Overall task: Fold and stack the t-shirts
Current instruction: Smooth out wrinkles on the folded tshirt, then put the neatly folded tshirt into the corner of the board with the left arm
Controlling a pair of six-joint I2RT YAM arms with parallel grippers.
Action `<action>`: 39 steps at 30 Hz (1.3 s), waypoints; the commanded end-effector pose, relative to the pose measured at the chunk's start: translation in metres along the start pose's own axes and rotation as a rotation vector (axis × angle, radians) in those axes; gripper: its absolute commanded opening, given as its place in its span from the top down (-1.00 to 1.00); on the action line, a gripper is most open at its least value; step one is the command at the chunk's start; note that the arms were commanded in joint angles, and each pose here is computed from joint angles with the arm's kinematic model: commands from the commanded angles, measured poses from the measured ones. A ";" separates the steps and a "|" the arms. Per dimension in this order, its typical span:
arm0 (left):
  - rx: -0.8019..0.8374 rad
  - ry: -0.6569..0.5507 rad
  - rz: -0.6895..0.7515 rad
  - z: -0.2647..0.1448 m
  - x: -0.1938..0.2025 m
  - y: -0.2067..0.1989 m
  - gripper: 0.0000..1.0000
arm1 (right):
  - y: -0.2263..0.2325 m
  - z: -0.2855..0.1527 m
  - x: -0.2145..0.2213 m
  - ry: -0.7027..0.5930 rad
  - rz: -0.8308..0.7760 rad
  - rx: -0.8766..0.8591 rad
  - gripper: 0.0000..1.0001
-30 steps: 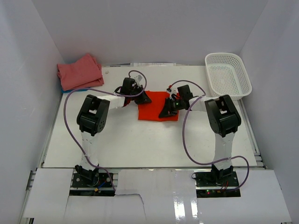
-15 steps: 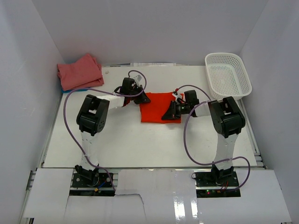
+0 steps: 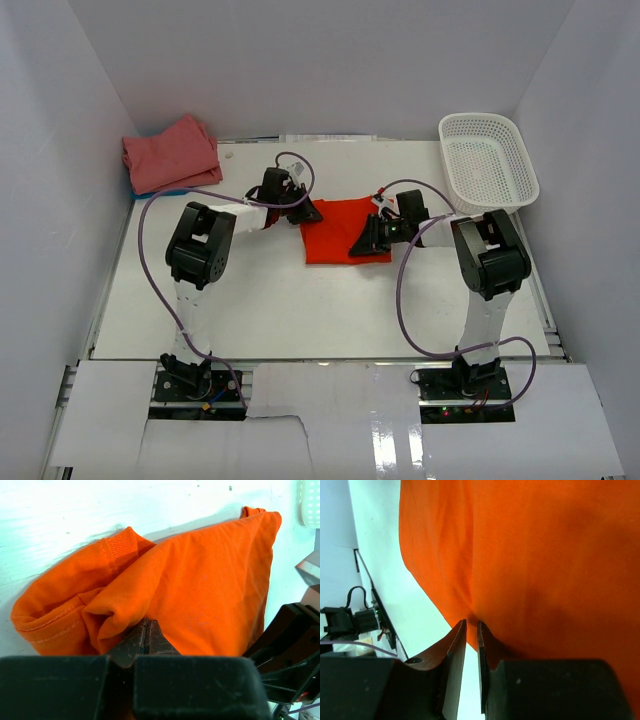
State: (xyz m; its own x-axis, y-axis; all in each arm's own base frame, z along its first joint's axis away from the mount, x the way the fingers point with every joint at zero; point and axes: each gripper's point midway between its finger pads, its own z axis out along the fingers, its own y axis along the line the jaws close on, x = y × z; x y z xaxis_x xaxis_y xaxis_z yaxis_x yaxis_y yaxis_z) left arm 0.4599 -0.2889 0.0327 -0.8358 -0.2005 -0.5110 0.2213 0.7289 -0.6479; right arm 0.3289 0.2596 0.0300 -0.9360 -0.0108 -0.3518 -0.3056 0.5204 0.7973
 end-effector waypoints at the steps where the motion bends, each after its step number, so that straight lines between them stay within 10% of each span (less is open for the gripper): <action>1: -0.031 -0.057 0.025 -0.019 -0.029 -0.011 1.00 | 0.007 -0.017 -0.024 -0.025 -0.046 0.103 0.57; 13: -0.046 -0.202 0.070 -0.114 -0.093 -0.073 0.76 | 0.071 -0.067 -0.062 -0.107 -0.168 0.121 0.08; 19: -0.137 -0.208 0.019 -0.141 -0.083 -0.036 -0.56 | 0.068 -0.078 -0.057 -0.108 -0.156 0.140 -0.46; 23: -0.122 -0.145 -0.045 -0.136 -0.067 -0.013 -0.61 | 0.076 -0.090 -0.061 -0.148 -0.185 0.157 -0.75; 39: -0.105 -0.059 -0.094 -0.101 -0.023 0.020 -0.57 | 0.079 -0.113 -0.053 -0.161 -0.191 0.204 -0.76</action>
State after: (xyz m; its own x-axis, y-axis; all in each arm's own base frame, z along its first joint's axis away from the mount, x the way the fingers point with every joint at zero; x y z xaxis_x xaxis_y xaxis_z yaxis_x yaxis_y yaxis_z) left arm 0.4326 -0.1931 0.0898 -0.8164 -0.3104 -0.4870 0.0552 0.7975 -0.6008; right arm 0.3396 0.2100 0.1623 -0.8335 0.0073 -0.5525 -0.4027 0.6765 0.6166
